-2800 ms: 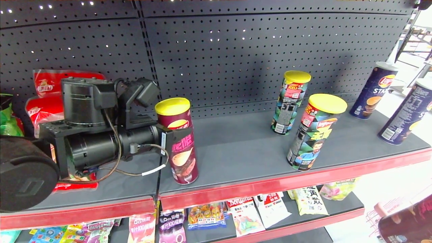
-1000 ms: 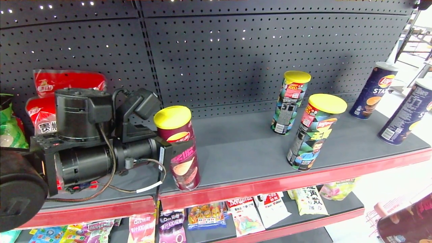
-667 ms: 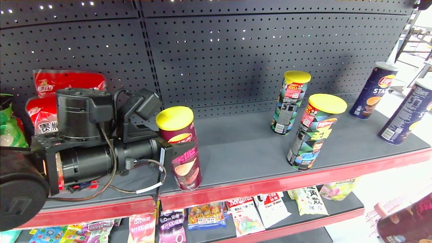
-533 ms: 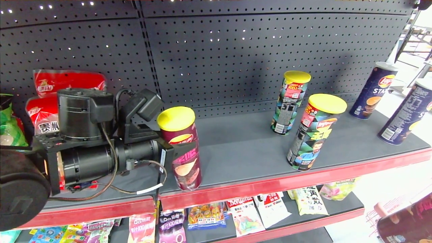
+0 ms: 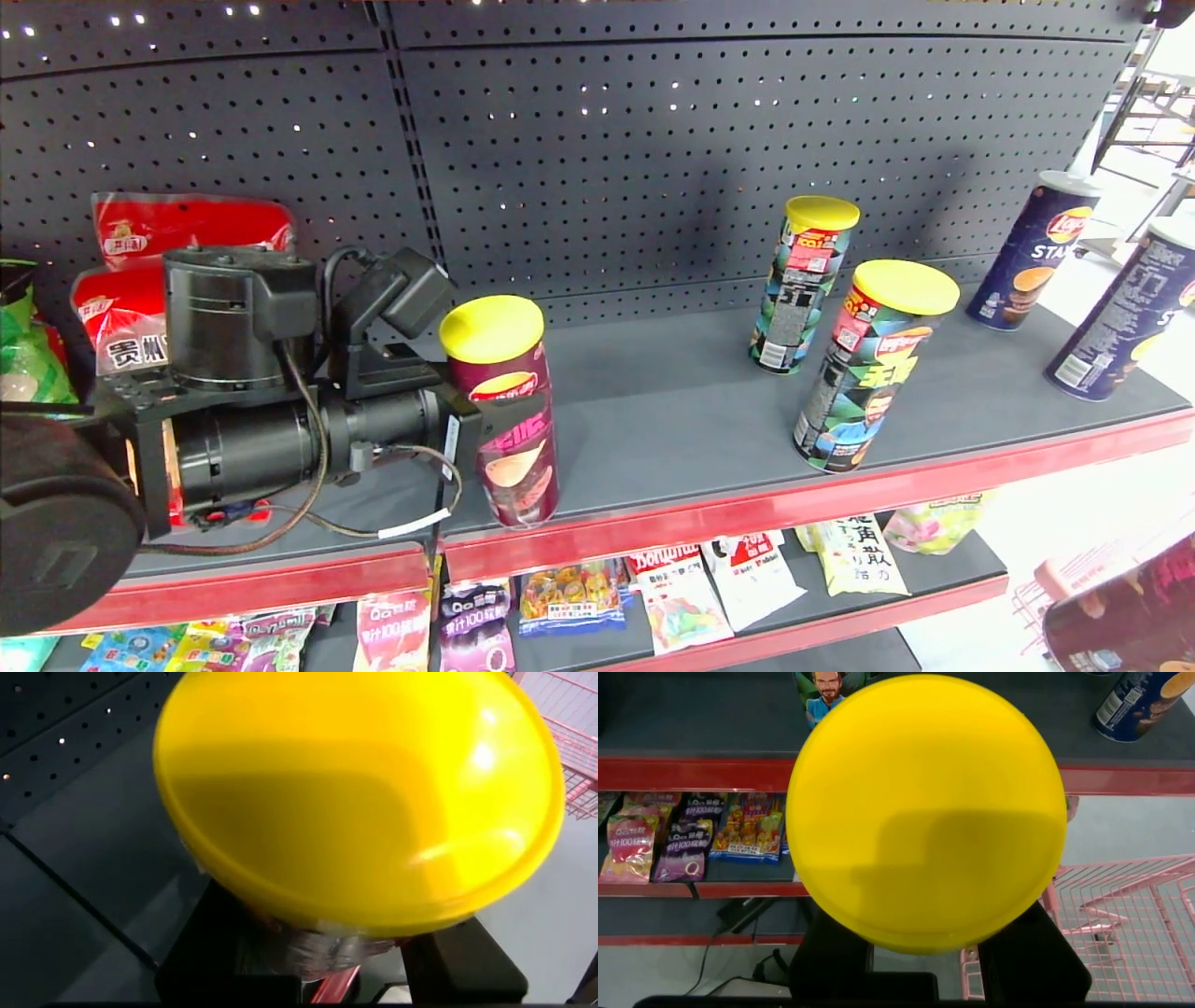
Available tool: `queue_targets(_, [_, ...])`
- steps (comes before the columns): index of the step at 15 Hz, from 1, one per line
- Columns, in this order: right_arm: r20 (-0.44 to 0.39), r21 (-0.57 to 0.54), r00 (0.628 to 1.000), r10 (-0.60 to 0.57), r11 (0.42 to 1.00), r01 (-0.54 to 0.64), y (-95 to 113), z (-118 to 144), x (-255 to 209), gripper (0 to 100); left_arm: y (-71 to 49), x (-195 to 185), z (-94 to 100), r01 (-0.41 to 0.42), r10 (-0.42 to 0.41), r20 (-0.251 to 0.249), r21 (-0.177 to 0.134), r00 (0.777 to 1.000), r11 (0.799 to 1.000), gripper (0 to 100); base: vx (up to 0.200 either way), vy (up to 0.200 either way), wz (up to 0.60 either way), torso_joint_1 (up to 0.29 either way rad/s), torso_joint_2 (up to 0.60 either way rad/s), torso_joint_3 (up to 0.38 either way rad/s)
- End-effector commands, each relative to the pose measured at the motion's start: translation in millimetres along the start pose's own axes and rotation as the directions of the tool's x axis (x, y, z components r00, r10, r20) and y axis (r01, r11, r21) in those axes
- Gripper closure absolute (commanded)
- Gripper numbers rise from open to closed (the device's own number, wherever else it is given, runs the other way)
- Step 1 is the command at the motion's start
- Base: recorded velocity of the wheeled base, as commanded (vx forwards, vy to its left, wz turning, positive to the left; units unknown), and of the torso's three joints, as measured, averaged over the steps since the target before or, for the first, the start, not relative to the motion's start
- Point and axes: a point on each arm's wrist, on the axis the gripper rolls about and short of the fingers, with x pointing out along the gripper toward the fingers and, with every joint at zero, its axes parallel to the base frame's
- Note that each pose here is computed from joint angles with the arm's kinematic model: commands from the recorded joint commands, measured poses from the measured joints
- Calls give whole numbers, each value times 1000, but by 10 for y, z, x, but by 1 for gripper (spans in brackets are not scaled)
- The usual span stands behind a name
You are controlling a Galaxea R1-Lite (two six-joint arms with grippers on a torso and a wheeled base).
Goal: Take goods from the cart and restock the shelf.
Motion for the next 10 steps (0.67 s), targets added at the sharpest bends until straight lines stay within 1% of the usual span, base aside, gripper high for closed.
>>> queue_targets(1, [-1, -1, 1000, 0, 1000, 0, 0, -3, 1, 100, 6, 12, -10, -2, 2, -6, -2, 1000, 1000, 0, 0, 0, 0, 0, 0, 0])
queue_targets(2, [-1, -1, 1000, 0, 1000, 0, 0, -3, 1, 100, 9, 24, -19, -3, 3, -10, -3, 1000, 1000, 0, 0, 0, 0, 0, 0, 0])
queue_targets(7, [0, 0, 1000, 0, 1000, 0, 0, 1, 0, 100, 5, -17, 0, -12, 12, 1, -2, 1000, 1000, 0, 0, 0, 0, 0, 0, 0])
queue_targets(9, [2, 0, 1000, 0, 1000, 0, -1, 5, -2, 100, 5, -119, -19, -20, 20, 4, -3, 1000, 1000, 0, 0, 0, 0, 0, 0, 0])
queue_targets(10, [-1, -1, 1000, 0, 1000, 0, 0, 2, 3, 100, -28, -239, -63, -22, 22, 6, -3, 1000, 1000, 0, 0, 0, 0, 0, 0, 0])
